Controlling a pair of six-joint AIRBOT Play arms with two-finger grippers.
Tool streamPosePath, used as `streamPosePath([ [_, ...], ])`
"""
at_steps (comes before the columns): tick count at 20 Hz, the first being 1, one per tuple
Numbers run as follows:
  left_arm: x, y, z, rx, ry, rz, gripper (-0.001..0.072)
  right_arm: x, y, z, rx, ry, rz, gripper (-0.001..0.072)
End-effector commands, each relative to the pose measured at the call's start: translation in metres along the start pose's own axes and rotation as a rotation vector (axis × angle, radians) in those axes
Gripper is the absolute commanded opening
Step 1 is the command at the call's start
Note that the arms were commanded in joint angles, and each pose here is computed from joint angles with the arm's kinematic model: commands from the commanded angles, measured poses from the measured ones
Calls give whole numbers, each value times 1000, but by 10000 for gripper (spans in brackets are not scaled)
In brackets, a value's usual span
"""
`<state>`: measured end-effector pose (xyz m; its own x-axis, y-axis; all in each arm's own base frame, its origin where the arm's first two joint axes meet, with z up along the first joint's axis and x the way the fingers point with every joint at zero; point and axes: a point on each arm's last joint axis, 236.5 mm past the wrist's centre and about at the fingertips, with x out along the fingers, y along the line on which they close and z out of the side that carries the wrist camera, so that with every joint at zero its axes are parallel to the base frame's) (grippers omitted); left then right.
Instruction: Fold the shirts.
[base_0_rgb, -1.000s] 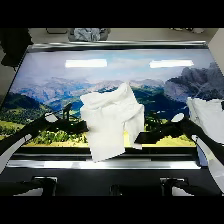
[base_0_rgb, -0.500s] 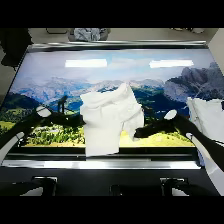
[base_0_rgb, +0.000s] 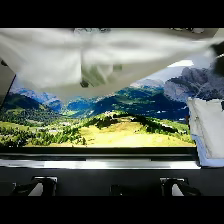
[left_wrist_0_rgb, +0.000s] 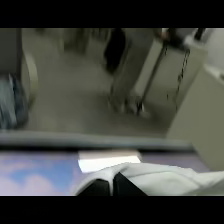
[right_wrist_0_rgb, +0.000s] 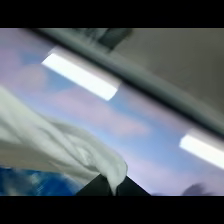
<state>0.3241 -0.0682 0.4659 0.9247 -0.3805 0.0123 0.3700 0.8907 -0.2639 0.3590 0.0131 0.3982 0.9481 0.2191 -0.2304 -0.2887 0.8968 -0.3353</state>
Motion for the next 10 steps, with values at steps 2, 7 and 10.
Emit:
streamPosePath([
  [2,-130,-94,109,186,-376,18,30,-166,-20,124,-175,-324,-386,36],
  [7,-154,-100,112,170,-416,65,30,-198,-18,123,-162,-322,-459,35],
  [10,-149,-95,111,164,-405,69,30,-193,-26,108,-145,-250,-474,35],
])
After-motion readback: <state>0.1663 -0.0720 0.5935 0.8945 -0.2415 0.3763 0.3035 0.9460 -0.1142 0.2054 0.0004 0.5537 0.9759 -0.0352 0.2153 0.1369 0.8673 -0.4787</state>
